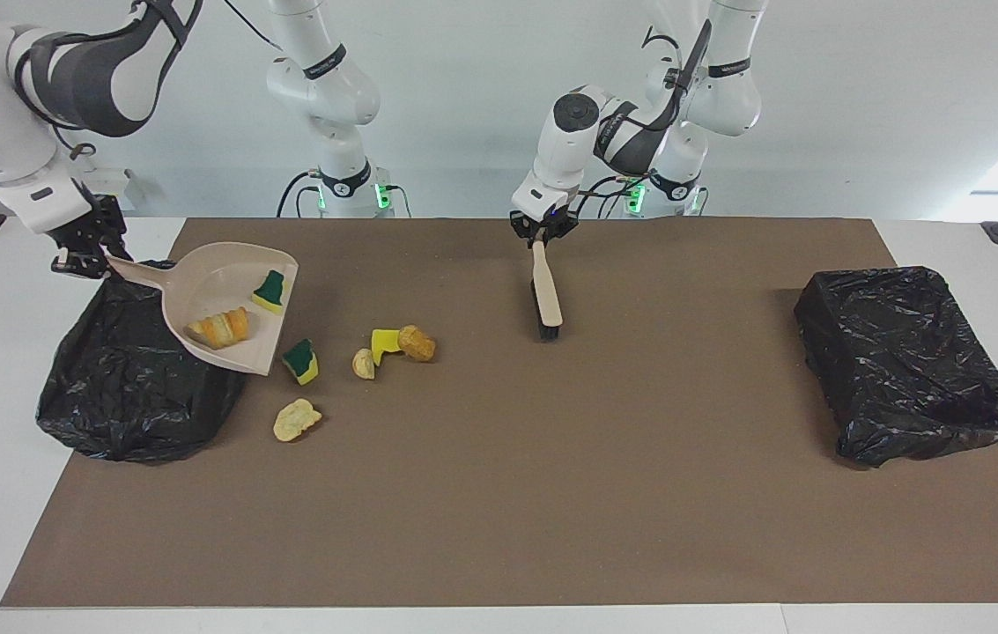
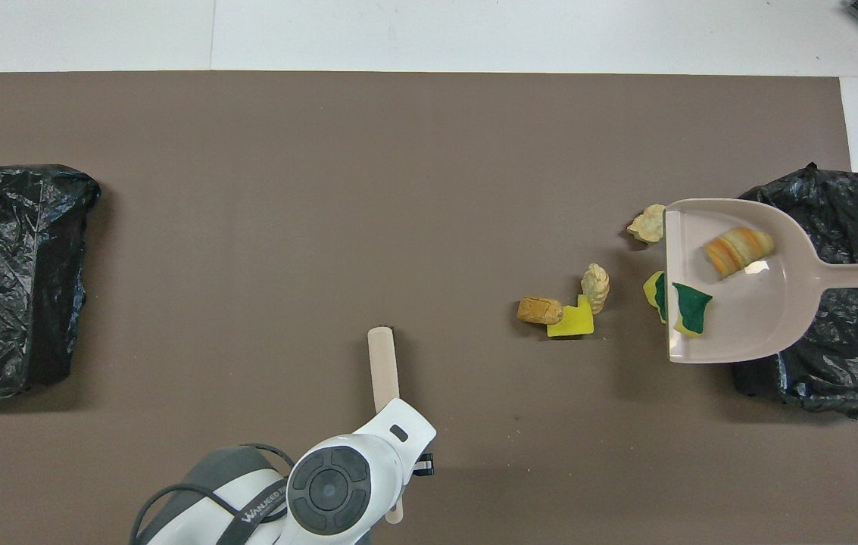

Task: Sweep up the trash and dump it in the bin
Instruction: 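Tip the dustpan into the black bag with the right gripper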

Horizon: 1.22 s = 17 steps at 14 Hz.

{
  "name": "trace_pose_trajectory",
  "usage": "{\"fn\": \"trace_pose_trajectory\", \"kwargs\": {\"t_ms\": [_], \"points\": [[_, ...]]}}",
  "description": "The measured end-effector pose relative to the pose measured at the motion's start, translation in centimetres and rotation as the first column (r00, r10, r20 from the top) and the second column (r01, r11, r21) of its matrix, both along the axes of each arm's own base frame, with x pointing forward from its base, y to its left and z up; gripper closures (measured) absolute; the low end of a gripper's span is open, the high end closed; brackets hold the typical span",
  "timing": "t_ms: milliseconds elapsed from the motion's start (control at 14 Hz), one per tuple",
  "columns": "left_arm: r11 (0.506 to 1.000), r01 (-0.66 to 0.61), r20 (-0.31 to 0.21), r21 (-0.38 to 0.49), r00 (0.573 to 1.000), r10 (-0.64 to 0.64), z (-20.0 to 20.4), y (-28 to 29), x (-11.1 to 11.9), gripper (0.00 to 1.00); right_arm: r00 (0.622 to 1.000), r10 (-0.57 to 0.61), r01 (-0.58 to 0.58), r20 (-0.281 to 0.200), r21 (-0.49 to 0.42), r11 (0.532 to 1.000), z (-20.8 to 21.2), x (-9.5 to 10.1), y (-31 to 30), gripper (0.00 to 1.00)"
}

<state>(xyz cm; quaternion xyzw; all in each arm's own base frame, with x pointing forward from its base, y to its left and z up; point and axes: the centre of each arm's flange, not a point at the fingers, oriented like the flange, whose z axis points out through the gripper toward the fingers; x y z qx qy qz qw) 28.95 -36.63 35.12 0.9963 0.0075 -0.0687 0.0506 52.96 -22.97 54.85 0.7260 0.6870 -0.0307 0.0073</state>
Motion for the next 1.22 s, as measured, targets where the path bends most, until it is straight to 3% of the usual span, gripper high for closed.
{"fn": "trace_pose_trajectory", "kwargs": {"t_ms": [143, 358, 572, 787, 1073, 1216], "points": [[1.000, -0.001, 0.000, 0.000, 1.000, 0.001, 0.0, 0.0, 0.0, 0.74, 0.999, -0.018, 0.019, 0.040, -0.023, 1.000, 0.5, -1.3, -4.0, 0.67], [1.000, -0.003, 0.001, -0.001, 1.000, 0.003, 0.0, 0.1, 0.1, 0.74, 0.999, -0.022, 0.025, 0.025, -0.134, 0.991, 1.8, -2.6, -7.0, 0.67], [1.000, -0.007, 0.001, -0.001, 1.000, 0.007, 0.0, 0.0, 0.1, 0.74, 1.000, -0.008, 0.007, -0.004, -0.317, 0.949, 4.1, -1.8, -6.4, 0.67], [1.000, -0.028, -0.002, 0.003, 1.000, 0.028, 0.0, 0.1, 0.1, 0.74, 0.999, -0.026, 0.009, -0.025, -0.510, 0.860, 5.4, -0.1, -3.3, 0.67], [0.999, -0.047, -0.011, 0.014, 0.999, 0.047, -0.5, 0.1, -0.1, 0.74, 0.997, -0.023, -0.030, -0.080, -0.603, 0.797, 5.9, 0.6, -0.4, 0.67], [0.999, -0.047, -0.014, 0.017, 0.999, 0.047, -0.8, 0.1, -0.1, 0.74, 0.997, -0.027, -0.019, -0.065, -0.613, 0.790, 6.6, 0.4, -0.1, 0.67]]}}
